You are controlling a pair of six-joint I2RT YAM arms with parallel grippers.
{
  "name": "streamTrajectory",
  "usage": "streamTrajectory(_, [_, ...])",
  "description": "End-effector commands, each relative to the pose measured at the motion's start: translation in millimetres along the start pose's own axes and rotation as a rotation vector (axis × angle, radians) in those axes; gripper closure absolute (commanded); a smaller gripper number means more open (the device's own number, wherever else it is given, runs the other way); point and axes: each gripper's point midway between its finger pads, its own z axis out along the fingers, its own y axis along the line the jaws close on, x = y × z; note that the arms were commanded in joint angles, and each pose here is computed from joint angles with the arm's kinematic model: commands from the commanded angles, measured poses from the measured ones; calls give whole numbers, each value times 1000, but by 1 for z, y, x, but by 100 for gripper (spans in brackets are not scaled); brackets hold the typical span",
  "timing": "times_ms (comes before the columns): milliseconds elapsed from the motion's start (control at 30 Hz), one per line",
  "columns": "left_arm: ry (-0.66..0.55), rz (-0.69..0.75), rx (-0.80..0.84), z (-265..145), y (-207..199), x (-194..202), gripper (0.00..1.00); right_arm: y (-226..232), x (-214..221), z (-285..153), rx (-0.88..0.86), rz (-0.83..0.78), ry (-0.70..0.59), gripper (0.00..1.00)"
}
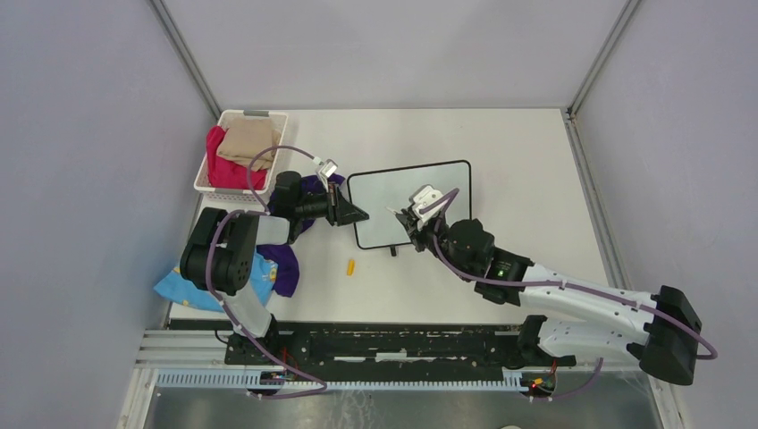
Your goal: Write a sentence on the whiteboard
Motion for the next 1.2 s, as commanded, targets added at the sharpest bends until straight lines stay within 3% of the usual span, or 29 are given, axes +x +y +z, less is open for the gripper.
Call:
streamTrajectory(0, [-7, 16, 24, 3, -4, -2, 68, -10, -14, 6, 68, 11, -52, 100])
streamTrajectory(1167, [10, 18, -1, 3, 0, 3, 72, -22, -11, 64, 268, -34, 1, 100])
